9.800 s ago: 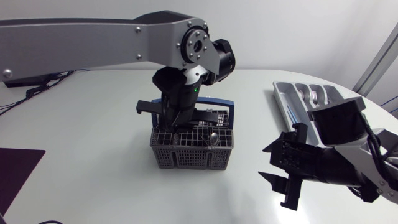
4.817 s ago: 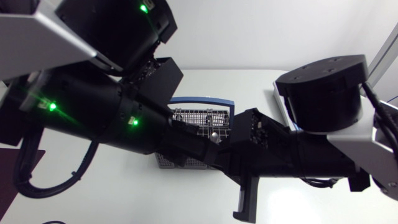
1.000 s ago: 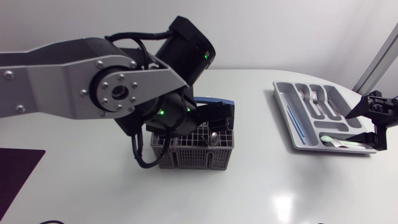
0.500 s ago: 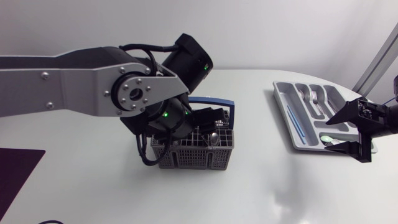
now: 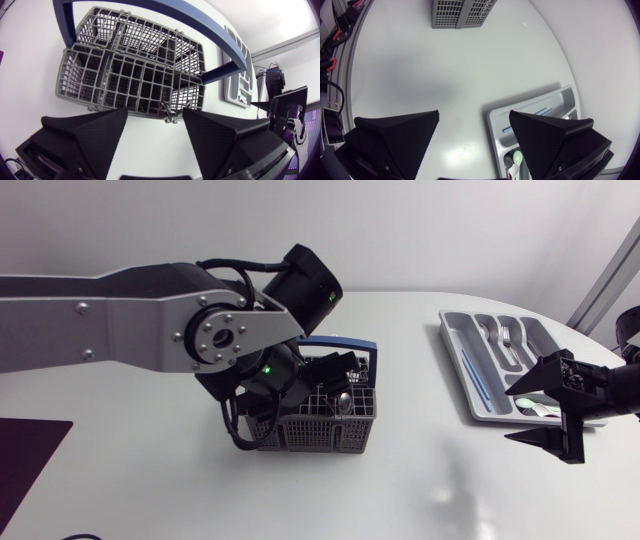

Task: Unload the cutlery basket into the drawer organizer.

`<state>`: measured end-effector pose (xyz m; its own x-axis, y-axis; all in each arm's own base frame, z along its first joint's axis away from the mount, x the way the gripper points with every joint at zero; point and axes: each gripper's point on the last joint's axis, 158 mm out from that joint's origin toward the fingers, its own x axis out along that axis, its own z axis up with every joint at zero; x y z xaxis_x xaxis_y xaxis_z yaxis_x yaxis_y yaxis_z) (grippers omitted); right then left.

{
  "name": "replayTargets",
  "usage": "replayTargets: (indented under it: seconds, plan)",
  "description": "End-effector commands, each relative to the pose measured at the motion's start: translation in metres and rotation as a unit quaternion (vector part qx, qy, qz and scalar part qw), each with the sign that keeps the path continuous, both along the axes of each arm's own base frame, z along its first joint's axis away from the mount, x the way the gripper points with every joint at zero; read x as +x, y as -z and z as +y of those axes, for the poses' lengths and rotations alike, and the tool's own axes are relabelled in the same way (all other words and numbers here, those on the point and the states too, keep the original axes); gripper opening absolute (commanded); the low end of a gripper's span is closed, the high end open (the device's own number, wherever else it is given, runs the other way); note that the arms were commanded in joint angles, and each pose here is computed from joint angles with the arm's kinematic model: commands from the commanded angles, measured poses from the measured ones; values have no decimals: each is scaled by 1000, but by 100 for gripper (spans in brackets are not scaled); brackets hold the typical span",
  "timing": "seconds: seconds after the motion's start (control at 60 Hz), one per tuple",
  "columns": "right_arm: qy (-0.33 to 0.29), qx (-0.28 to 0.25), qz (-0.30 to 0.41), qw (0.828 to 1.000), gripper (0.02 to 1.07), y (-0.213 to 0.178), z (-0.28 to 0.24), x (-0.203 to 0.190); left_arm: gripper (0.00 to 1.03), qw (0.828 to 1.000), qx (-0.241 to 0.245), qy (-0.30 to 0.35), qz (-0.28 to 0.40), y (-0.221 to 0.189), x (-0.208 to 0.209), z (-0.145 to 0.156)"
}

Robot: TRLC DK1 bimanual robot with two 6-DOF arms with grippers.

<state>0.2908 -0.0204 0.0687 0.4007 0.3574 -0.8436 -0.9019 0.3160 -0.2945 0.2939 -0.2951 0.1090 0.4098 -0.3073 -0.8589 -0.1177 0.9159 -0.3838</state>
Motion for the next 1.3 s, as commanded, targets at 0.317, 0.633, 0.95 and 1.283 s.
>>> replayTargets:
  seconds: [0.317,0.633,0.95,1.283]
  plan:
    - [-10,33,5,999,102,2,33,-31,65,996,7,-65,61,9,-3,4]
    - [-11,51,-4,999,102,-4,48,-40,60,996,-22,-58,64,6,2,-8]
    - [-18,56,-13,998,102,-11,57,-47,47,995,-41,-70,65,9,14,-10]
    - [-20,55,-14,998,102,-10,57,-48,27,994,-44,-70,70,8,16,-15]
